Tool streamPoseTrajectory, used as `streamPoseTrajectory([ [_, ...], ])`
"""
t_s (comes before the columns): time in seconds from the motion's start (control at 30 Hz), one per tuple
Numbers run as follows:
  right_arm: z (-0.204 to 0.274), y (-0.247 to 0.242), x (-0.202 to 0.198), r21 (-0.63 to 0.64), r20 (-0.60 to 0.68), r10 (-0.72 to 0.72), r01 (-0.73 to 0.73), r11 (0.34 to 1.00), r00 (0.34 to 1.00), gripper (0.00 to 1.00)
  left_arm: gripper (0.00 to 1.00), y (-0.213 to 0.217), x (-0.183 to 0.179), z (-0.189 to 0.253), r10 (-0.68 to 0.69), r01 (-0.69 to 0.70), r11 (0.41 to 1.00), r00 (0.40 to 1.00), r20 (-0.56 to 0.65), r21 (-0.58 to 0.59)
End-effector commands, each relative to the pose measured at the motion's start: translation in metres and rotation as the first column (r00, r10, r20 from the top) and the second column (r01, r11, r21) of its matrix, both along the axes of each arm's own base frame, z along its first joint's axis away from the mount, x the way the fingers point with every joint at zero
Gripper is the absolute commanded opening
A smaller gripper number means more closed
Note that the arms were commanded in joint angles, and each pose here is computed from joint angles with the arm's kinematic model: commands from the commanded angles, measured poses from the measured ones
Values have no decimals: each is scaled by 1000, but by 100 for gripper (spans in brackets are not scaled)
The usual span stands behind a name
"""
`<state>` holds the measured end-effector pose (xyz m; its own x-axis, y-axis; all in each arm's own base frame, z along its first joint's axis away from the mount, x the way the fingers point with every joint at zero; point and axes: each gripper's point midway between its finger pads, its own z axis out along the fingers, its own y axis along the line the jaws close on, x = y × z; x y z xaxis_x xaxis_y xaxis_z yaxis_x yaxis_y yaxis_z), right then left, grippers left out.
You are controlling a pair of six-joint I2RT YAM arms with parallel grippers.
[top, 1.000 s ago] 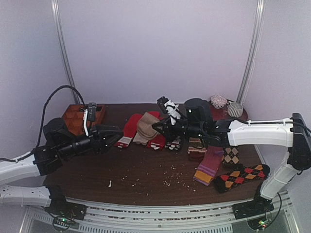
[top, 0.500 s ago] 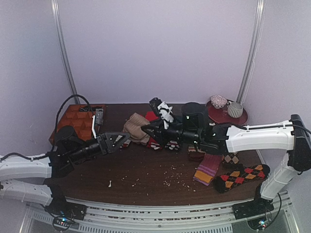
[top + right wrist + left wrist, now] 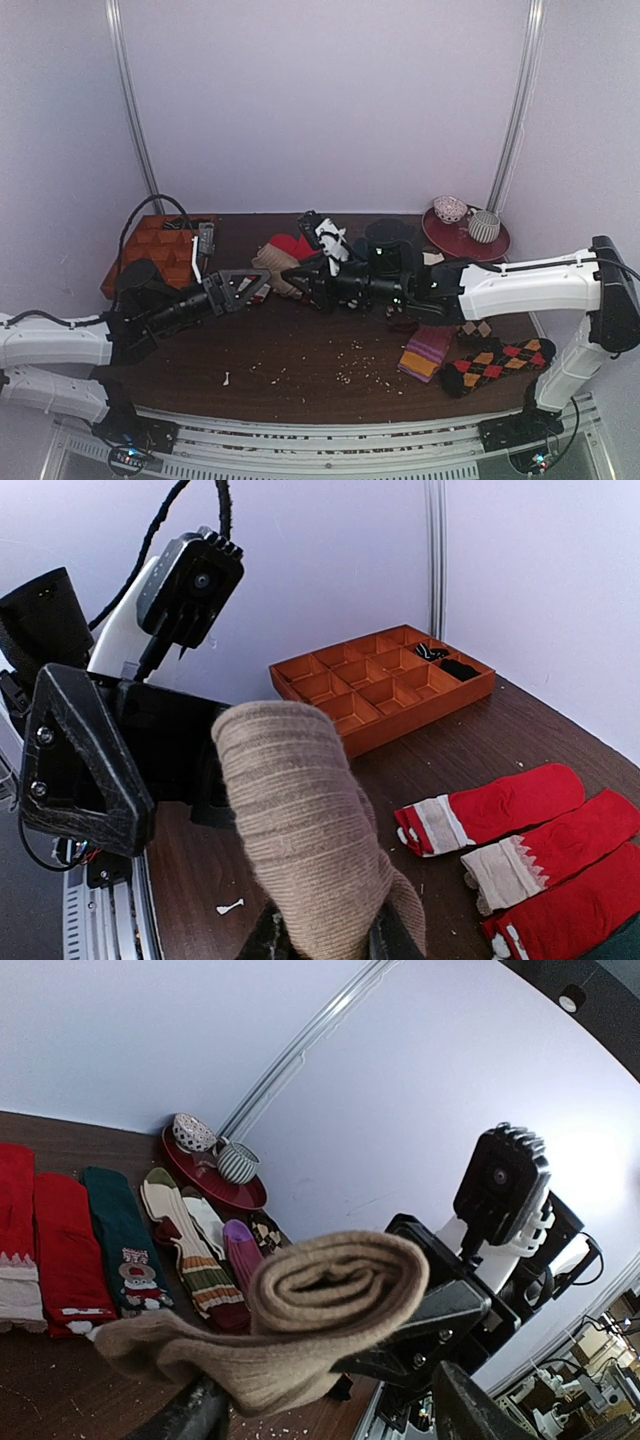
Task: Roll the socks
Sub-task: Pass from the right arm to the left
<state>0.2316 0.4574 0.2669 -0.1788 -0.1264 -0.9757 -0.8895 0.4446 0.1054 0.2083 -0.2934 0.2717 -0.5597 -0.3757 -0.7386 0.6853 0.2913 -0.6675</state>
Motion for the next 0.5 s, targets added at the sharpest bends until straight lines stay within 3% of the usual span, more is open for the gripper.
streamPoseTrajectory([
  [0.0, 21, 12, -14, 84, -8, 70, -69, 994, 998, 0, 70, 0, 3, 19, 5, -2, 998, 999, 48, -65],
  [0.23, 37, 9, -16, 148, -9, 61, -59, 987, 998, 0, 69, -5, -1, 13, -35, 39, 995, 999, 37, -90],
  [0.47, 35, 27, -33, 161, -52, 193, -183, 970, 980, 0, 69, -2, -6, 23, -40, 49, 992, 996, 84, -114],
])
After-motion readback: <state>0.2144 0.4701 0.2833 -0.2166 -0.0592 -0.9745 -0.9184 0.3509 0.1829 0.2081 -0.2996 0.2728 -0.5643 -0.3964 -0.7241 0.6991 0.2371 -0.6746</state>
